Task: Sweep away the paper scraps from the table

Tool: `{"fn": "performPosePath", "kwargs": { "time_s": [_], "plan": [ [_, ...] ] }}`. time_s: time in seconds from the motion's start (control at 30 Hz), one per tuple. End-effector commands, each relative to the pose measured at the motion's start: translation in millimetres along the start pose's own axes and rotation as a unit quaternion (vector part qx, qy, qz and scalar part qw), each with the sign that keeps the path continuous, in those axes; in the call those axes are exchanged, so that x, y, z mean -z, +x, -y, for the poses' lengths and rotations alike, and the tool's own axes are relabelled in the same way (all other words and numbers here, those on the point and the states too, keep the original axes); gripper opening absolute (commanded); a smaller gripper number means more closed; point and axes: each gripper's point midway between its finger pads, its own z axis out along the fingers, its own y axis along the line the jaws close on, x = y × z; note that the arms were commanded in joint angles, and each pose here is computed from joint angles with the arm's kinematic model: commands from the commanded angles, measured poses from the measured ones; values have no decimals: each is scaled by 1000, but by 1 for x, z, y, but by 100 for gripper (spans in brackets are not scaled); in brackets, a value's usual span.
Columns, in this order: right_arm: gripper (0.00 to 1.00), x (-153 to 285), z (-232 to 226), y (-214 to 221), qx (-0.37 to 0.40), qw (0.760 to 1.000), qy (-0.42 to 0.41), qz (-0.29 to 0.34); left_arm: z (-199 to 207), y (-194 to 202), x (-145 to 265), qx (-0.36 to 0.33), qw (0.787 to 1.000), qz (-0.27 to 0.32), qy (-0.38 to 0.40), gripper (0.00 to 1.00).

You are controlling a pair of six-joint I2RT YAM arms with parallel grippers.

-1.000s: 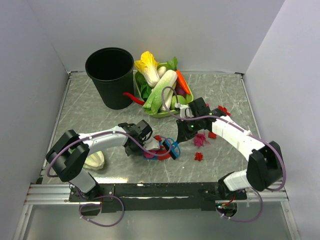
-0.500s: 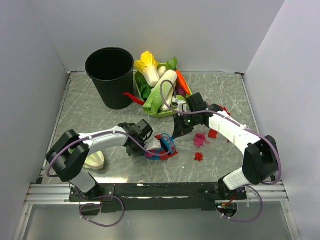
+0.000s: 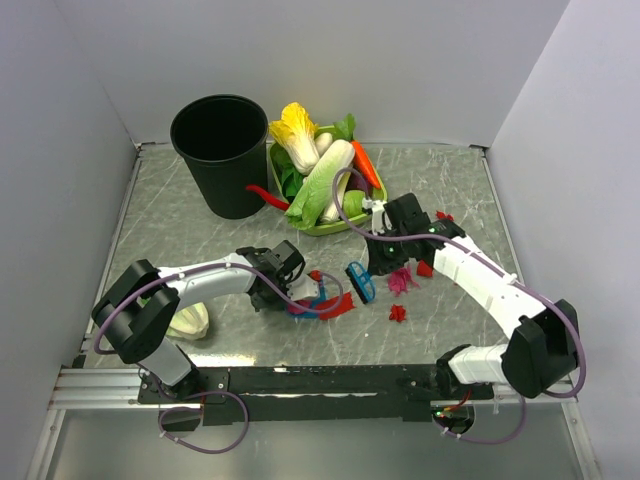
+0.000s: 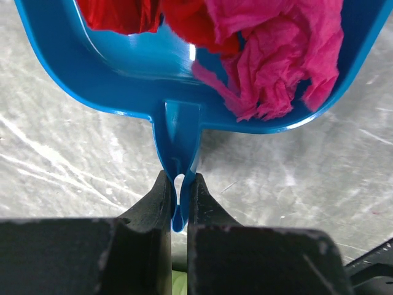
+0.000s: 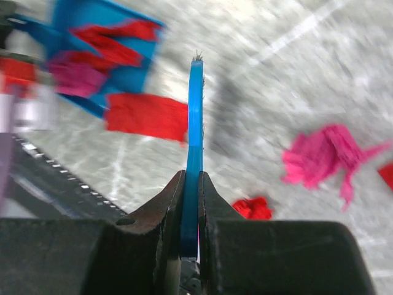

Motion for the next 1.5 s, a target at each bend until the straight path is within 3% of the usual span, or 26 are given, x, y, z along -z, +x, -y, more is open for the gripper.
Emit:
{"fn": "performPosePath", "kwargs": {
  "time_s": [0.0,0.13,0.57,1.13,1.37,1.47],
  "plan": [
    [0,-8,21,23,-43,997,57,-34,-13,-4,4,-1,999,6,-35,1],
    [0,-22,11,24,-68,996,26,-46,-10,-8,2,11,1000,10,-26,1],
    [0,-45,-16,-45,-125,991,-44,-9,-1,-23,-1,5,1000,22,-6,1],
    [0,-18,-16,-55,-119,992,-28,21,7,-49,-12,11,997,75,24,1],
    [0,-11,5,-47,-111,993,37,15,3,-60,-17,16,996,90,23,1],
    [0,-12,13,-42,-100,993,57,9,4,-64,-17,16,995,100,24,10]
  ]
}}
